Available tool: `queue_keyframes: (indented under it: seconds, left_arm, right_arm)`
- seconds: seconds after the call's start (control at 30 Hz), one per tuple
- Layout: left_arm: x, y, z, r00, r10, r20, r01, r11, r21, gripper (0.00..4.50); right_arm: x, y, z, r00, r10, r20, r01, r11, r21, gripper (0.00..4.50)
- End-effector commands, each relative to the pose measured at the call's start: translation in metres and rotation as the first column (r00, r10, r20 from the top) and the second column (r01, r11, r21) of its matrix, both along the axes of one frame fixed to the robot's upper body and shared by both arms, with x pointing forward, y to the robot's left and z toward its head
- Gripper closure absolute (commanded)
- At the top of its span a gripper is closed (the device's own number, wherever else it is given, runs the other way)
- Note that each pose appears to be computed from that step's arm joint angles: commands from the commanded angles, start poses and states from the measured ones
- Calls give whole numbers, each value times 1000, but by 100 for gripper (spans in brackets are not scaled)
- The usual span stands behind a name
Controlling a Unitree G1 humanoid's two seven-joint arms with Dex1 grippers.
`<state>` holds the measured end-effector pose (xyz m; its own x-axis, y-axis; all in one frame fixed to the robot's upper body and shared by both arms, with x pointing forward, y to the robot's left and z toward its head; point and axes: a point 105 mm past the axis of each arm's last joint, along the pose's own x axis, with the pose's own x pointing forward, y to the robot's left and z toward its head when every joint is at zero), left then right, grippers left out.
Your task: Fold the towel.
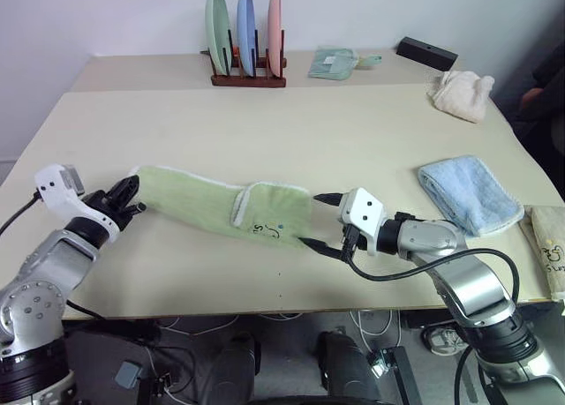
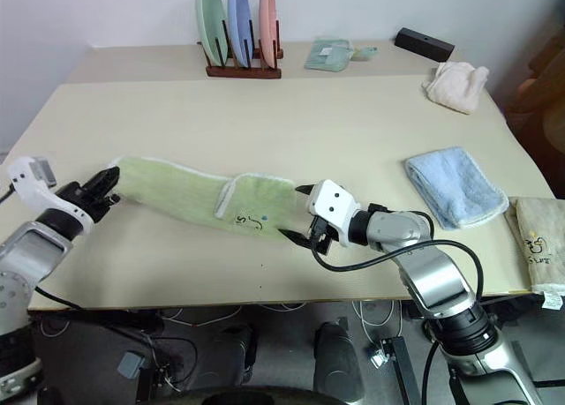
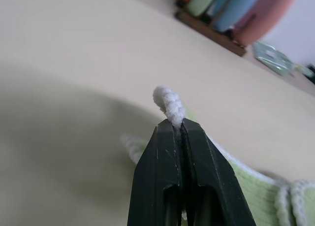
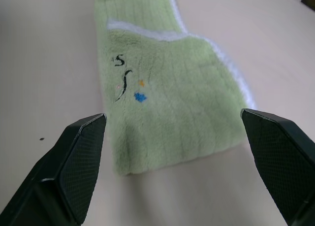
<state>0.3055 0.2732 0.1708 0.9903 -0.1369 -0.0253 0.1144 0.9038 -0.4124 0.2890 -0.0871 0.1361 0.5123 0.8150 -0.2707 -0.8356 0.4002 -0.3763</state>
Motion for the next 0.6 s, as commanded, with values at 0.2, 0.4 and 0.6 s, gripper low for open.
queue_keyframes:
  seconds: [0.2, 0.4, 0.6]
  left_arm:
    - [-12, -133, 37, 816, -571, 92, 536, 805, 254, 449]
    - [-30, -211, -4, 597, -799, -69, 753, 529, 392, 449]
    - [-31, -227, -36, 545, -821, -172, 792, 435, 429, 449]
  right_arm:
    - [2, -1, 8, 999, 1, 44, -1, 1000, 6, 0]
    - [10, -16, 3, 996, -71, 49, 72, 997, -18, 0]
    - [10, -31, -1, 991, -126, 50, 128, 991, -37, 0]
